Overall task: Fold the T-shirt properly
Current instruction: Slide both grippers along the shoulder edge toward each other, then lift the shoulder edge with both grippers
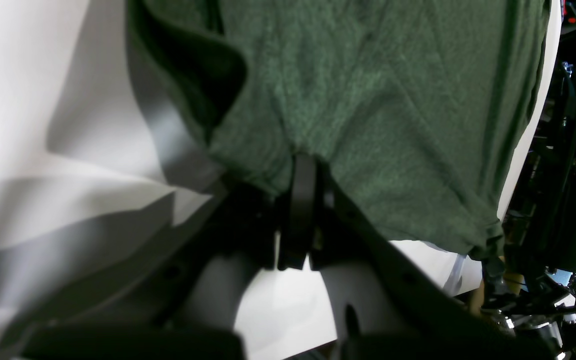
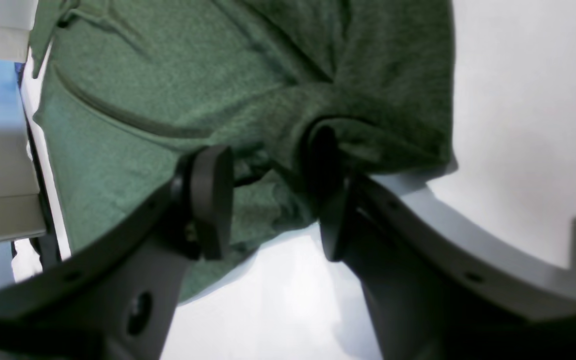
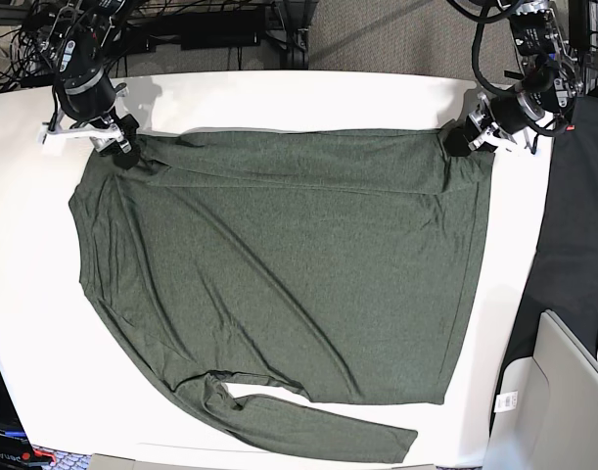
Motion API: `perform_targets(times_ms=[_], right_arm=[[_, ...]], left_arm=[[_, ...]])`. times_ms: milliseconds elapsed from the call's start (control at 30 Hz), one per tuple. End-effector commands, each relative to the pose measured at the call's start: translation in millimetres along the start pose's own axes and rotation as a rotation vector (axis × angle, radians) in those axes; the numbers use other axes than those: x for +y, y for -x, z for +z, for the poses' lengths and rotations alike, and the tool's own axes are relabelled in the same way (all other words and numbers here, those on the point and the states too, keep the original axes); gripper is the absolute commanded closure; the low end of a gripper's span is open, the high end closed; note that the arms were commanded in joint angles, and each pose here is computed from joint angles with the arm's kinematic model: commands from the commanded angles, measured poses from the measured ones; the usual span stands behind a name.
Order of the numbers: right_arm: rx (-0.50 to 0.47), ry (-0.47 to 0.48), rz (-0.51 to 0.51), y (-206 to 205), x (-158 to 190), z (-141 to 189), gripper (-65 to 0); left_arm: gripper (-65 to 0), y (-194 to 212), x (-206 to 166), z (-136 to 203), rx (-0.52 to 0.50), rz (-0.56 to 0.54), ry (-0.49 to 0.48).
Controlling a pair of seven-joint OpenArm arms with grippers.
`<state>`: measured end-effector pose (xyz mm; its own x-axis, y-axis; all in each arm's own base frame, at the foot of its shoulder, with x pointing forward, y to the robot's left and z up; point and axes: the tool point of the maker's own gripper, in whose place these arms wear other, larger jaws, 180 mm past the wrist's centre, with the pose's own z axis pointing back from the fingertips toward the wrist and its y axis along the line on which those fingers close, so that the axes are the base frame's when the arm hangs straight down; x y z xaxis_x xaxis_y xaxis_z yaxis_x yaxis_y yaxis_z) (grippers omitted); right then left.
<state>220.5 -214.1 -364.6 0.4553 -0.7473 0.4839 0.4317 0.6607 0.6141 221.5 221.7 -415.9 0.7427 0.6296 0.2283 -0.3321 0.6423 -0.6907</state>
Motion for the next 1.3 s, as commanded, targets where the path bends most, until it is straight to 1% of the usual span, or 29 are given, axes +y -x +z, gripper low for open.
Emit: perform_targets(times_ms=[0,133,233,467,567,767,967,1167,1233,1267], right_arm=[[-0.019,-0.016,0.013,-6,4,5,-28.1],[0.002,0.008,0.006,3,-6,10,-28.1],[0.013,0.000,-0.018,8,-7,12,-28.1],[-0.057,0.062,-0.058,-14,-32,19,-28.1],[-0.059,0.084,-0.084,-15,-43,16,-28.1],[-0.069,0.059,-0.117,-22,-38,-2,-28.1],[-0.053,0.048,-0.166,-21,-39,-22,-28.1],[-0.051,0.037,-0.187,-23,-36,-32,-27.9],[-0.047,0.034,-0.193,-21,-35,-32,-25.3],[-0.044,0.032,-0.200,-18,-34,-33,-21.7]], left_arm=[[0.0,-3,2,5,0.008,-0.016,-0.016],[0.0,-3,2,5,0.008,-0.016,-0.016],[0.0,-3,2,5,0.008,-0.016,-0.016],[0.0,-3,2,5,0.008,-0.016,-0.016],[0.0,-3,2,5,0.008,-0.016,-0.016],[0.0,-3,2,5,0.008,-0.016,-0.016],[0.0,-3,2,5,0.008,-0.016,-0.017],[0.0,-2,2,5,0.009,-0.016,-0.018],[0.0,-2,2,5,0.009,-0.016,-0.018],[0.0,-2,2,5,0.009,-0.016,-0.018]])
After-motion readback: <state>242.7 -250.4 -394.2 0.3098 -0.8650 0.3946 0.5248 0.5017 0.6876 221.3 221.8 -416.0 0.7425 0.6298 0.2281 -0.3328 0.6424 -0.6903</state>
